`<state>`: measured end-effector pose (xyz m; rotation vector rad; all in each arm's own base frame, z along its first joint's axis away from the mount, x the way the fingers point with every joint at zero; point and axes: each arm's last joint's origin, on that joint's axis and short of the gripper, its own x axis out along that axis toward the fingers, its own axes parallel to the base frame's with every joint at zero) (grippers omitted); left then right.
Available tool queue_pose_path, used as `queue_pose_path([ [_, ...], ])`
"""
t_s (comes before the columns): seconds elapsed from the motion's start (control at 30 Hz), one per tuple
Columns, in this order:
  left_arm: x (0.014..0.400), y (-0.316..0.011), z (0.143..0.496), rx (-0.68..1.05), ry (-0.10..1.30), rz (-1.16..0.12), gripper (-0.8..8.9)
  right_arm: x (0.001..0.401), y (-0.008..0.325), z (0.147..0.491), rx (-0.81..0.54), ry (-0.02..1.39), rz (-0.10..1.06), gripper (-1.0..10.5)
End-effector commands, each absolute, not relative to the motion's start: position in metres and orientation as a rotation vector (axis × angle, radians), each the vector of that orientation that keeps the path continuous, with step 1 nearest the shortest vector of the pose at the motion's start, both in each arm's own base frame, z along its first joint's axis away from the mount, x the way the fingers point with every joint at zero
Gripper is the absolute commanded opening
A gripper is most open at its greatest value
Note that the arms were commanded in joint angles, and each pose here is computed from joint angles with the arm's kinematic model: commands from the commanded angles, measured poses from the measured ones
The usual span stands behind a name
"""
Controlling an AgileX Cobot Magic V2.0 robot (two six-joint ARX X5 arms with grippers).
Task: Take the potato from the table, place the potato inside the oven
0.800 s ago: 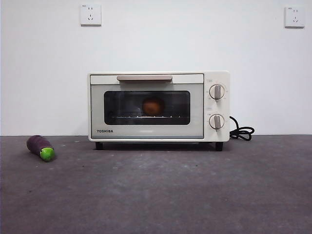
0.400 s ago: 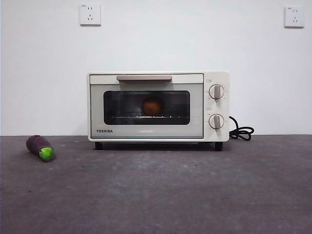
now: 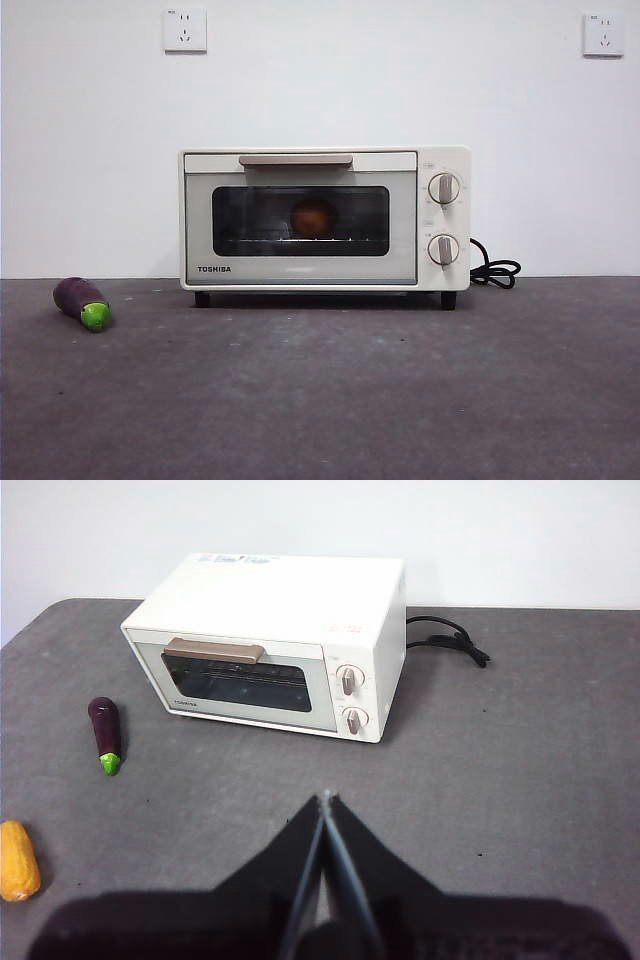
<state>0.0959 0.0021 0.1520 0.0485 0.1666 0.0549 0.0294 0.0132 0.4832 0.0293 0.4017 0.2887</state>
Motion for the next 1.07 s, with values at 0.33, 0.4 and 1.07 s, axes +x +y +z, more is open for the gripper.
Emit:
queue_pose_path([
  [0.33,0.0961,0.0046,0.15,-0.021,0.158,0.098,-0.04,0.0294,0.0132,0.4802,0.003,0.421,0.286,0.0],
  [0.4,0.0962,0.0046,0.1507,-0.02,0.152,0.099,-0.04,0.0294,0.0132,0.4802,0.003,0.421,0.286,0.0],
  [1.07,0.0963,0.0046,0.1502,-0.02,0.157,0.099,-0.04,0.0294,0.0132,0.4802,0.003,0.421,0.286,0.0],
])
